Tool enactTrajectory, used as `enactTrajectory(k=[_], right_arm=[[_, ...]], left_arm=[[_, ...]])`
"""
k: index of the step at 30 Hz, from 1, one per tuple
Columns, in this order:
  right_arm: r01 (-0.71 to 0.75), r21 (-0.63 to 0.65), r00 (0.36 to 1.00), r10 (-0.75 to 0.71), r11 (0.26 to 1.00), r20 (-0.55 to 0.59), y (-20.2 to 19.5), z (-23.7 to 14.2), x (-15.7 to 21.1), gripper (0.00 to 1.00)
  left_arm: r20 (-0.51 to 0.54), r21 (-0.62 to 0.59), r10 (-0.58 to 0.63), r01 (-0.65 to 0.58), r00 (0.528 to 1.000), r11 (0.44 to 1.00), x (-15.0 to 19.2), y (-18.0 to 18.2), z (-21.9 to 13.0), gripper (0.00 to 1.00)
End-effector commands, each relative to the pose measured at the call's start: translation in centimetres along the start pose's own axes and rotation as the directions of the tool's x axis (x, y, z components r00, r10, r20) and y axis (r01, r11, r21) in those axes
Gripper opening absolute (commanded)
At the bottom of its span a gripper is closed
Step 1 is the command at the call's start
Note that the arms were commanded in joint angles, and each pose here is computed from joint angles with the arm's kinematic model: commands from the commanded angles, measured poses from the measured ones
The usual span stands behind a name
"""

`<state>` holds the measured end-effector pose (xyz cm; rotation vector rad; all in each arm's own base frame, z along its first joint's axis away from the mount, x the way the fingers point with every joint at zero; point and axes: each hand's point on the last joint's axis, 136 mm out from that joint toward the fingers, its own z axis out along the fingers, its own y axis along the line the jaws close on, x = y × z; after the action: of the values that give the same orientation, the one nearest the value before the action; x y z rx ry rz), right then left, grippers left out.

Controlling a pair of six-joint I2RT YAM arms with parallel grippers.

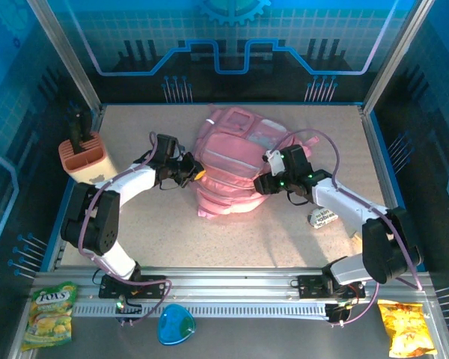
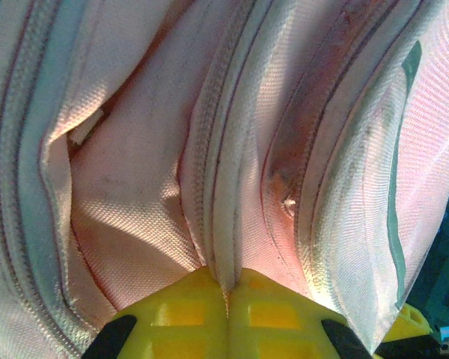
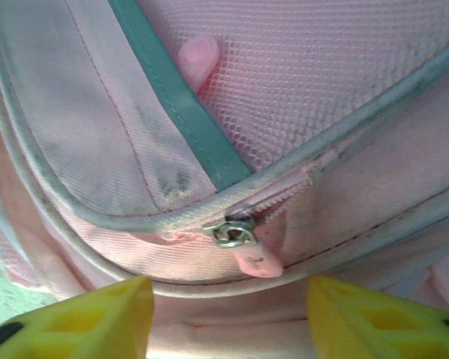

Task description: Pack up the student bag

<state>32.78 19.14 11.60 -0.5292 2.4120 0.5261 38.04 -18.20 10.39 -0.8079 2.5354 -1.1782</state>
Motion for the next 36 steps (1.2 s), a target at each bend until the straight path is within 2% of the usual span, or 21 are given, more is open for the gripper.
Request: enactTrajectory(k=[1, 10, 13, 17, 21, 27, 32, 36], right_arm=[[0.046, 0.048, 0.999, -0.046, 0.998, 0.002, -0.5, 0.3, -1.2, 0.46], [0.095, 0.053, 0.995, -0.095, 0.994, 0.002, -0.5, 1.0, -2.0, 0.38], [0.124, 0.061, 0.992, -0.124, 0.99, -0.005, -0.2, 1.0, -2.0, 0.31], [0.186, 0.104, 0.982, -0.182, 0.977, -0.049, 0.3, 1.1, -1.2, 0.13], [0.264, 0.189, 0.961, -0.24, 0.946, -0.14, 0.6, 1.0, 0.5, 0.08], [0.388, 0.194, 0.907, -0.337, 0.901, -0.251, 3.1, 1.7, 2.5, 0.07], [0.422, 0.165, 0.894, -0.38, 0.891, -0.236, 5.6, 2.5, 1.6, 0.09], [0.35, 0.175, 0.93, -0.319, 0.92, -0.182, 6.4, 2.1, 0.4, 0.24]], left_arm=[[-0.003, 0.061, 0.042, -0.042, 0.999, 0.997, -0.3, -2.4, -0.2, 0.0], [-0.008, 0.068, 0.042, -0.041, 0.999, 0.997, -0.2, -2.7, -0.2, 0.0], [-0.01, 0.074, 0.039, -0.038, 0.999, 0.997, -0.2, -2.9, -0.1, 0.0], [-0.007, 0.09, 0.025, -0.024, 1.0, 0.996, -0.3, -3.3, 0.1, 0.0], [0.013, 0.108, -0.001, 0.0, 1.0, 0.994, -0.3, -3.9, 0.3, 0.0], [0.055, 0.141, -0.062, 0.054, 0.997, 0.989, -0.6, -4.7, 1.1, 0.0], [0.086, 0.155, -0.084, 0.07, 0.993, 0.985, -0.7, -5.3, 1.6, 0.0], [0.094, 0.12, -0.07, 0.058, 0.993, 0.991, -0.5, -4.7, 1.5, 0.12]])
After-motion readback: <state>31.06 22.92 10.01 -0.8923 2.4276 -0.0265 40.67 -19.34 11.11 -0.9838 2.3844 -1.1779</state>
